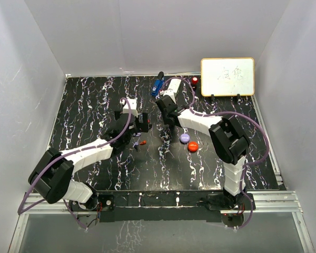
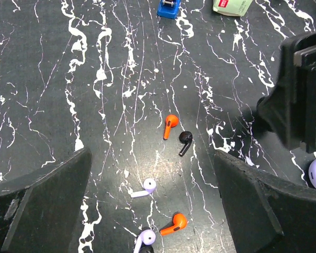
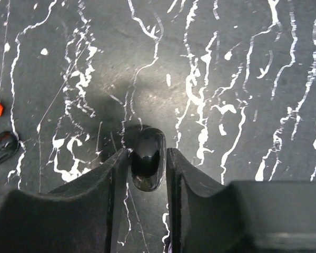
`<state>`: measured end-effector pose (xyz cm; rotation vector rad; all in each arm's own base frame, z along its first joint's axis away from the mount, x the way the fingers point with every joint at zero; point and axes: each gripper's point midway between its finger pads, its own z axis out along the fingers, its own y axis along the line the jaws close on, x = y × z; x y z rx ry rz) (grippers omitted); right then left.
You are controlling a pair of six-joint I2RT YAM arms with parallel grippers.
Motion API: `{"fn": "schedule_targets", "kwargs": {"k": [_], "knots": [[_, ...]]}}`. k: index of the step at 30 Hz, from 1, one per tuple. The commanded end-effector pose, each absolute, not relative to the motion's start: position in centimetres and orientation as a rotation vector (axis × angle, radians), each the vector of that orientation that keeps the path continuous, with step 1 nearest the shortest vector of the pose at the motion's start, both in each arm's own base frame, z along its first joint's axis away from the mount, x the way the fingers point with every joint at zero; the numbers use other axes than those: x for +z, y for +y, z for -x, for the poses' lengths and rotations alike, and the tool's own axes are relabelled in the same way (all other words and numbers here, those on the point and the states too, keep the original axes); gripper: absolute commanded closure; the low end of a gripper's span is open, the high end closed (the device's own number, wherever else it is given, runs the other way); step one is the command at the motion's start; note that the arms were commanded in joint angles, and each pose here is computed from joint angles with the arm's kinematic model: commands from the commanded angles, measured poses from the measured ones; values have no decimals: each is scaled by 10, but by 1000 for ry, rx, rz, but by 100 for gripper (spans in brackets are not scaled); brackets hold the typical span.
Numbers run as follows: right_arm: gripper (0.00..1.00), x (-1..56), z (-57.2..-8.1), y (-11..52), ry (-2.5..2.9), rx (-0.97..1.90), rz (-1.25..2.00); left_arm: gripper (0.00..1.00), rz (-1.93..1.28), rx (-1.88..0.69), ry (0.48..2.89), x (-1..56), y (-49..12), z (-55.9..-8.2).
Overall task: Insert the wireless bluetooth earbuds into the charging case
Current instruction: Place the charging case at the center of the board, then pick up the charging case at the center of the board.
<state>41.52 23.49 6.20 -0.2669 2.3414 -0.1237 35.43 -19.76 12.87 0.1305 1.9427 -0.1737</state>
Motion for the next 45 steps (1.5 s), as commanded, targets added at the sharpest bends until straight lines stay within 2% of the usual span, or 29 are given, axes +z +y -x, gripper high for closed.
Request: {"fn": "schedule_targets", "kwargs": {"k": [1,5,12,17,30,37,45], "knots": [[61,82,-418,267,2312,85,266,1,-84,-228,1930,142,-193,-353],[46,88,-415,279,2302,174,287,2,-77,-239,1940,140,-192,-354],[40,104,-411,286,2288,301,250,2,-81,-263,1945,141,-194,-355],[39,110,-416,270,2300,463,204,4,-104,-369,1965,140,-209,-354],[28,88,-408,261,2280,522,391,8,-125,-647,2065,129,-249,-360],[28,73,-409,260,2279,504,428,6,-67,-783,2094,138,-252,-371],[29,52,-411,266,2300,464,460,11,7,-920,2108,142,-242,-375]]}}
